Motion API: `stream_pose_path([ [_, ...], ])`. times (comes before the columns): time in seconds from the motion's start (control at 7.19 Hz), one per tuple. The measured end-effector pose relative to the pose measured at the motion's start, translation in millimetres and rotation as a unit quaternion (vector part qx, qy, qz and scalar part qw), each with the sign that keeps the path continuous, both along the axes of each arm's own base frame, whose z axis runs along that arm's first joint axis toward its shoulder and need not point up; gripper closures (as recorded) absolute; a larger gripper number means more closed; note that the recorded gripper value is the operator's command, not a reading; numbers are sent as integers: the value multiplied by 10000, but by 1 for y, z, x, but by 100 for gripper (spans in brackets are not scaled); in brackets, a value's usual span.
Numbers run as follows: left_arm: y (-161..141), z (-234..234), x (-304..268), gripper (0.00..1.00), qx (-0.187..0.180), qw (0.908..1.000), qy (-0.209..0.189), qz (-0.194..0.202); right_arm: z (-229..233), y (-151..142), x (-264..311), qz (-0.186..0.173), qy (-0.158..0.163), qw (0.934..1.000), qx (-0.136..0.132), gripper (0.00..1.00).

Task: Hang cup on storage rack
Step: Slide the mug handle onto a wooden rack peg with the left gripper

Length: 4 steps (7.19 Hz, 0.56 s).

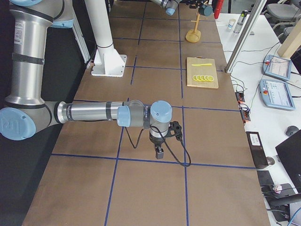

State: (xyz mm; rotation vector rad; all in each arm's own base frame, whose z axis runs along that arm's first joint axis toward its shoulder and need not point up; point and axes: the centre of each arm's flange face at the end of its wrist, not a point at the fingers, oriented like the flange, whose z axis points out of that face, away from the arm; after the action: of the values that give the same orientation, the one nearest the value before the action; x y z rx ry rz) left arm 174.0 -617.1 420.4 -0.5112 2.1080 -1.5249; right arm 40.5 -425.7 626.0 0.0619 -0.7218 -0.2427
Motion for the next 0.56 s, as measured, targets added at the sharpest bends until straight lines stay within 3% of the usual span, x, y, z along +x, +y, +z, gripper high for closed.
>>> stream_pose_path([
  [0.56,3,30,-7,100,62,9999,90,-25,0,0,0,0,0,10000,2,0],
])
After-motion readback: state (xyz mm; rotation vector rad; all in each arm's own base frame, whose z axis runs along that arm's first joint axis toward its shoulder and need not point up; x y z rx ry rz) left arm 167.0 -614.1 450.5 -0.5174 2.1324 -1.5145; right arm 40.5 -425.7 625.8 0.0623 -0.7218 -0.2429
